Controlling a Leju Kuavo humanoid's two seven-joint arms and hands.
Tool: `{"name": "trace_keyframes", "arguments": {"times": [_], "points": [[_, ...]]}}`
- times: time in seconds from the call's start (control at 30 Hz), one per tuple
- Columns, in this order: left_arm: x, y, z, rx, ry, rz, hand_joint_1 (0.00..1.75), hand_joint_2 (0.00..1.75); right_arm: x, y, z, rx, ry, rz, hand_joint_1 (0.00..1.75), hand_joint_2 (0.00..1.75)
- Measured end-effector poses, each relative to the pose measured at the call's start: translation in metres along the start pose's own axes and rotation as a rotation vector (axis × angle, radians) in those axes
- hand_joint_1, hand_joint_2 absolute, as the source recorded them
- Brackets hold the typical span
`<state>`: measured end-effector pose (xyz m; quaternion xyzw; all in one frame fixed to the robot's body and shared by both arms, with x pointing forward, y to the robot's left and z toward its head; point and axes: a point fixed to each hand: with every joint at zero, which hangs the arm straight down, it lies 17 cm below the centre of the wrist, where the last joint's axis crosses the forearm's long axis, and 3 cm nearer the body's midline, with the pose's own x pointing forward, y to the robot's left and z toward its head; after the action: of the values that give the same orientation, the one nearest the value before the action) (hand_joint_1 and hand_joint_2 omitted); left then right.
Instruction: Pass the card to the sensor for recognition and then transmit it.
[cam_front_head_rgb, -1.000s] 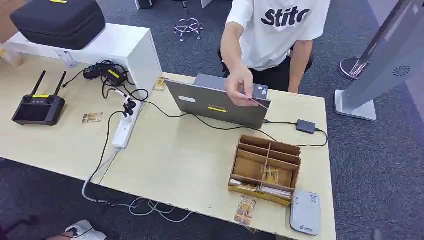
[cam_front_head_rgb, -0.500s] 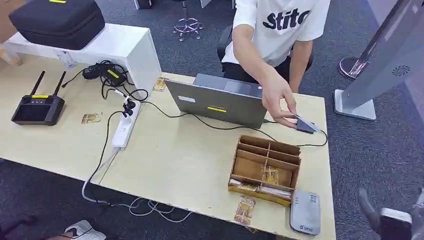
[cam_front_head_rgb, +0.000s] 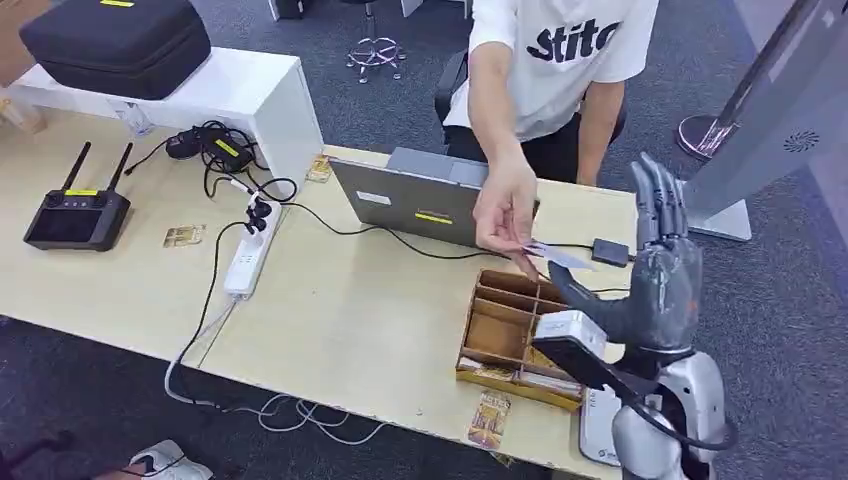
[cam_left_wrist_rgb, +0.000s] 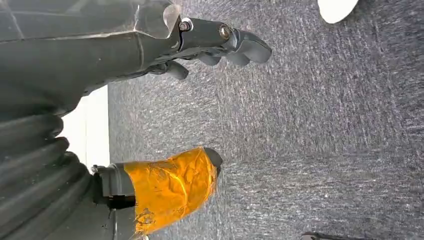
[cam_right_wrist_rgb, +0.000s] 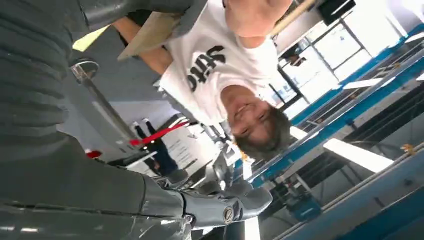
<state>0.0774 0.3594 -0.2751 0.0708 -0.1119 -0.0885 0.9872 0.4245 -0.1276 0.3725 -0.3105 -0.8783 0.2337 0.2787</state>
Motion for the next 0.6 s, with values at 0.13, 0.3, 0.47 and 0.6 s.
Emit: {"name": "trace_keyframes", "arguments": {"times": [0.13,0.3,0.47,0.6], "points": [[0.001,0.002,0.0,-0.002,-0.002,-0.016,0.0,1.75,0.017,0.021,-0.014,0.049,-0.044,0.022,0.0,1.75],[0.005,0.002,0.0,-0.002,-0.012,-0.017,0.0,1.75,0.032,0.04,-0.02,0.088,-0.081,0.047,0.0,1.75],[0.005,0.002,0.0,-0.002,-0.012,-0.017,0.0,1.75,0.036,0.051,-0.019,0.114,-0.095,0.053,1.59,1.75],[0.006,0.003,0.0,-0.001,-0.015,-0.015,0.0,1.75,0.032,0.06,-0.014,0.14,-0.095,0.07,1.69,1.75]]}}
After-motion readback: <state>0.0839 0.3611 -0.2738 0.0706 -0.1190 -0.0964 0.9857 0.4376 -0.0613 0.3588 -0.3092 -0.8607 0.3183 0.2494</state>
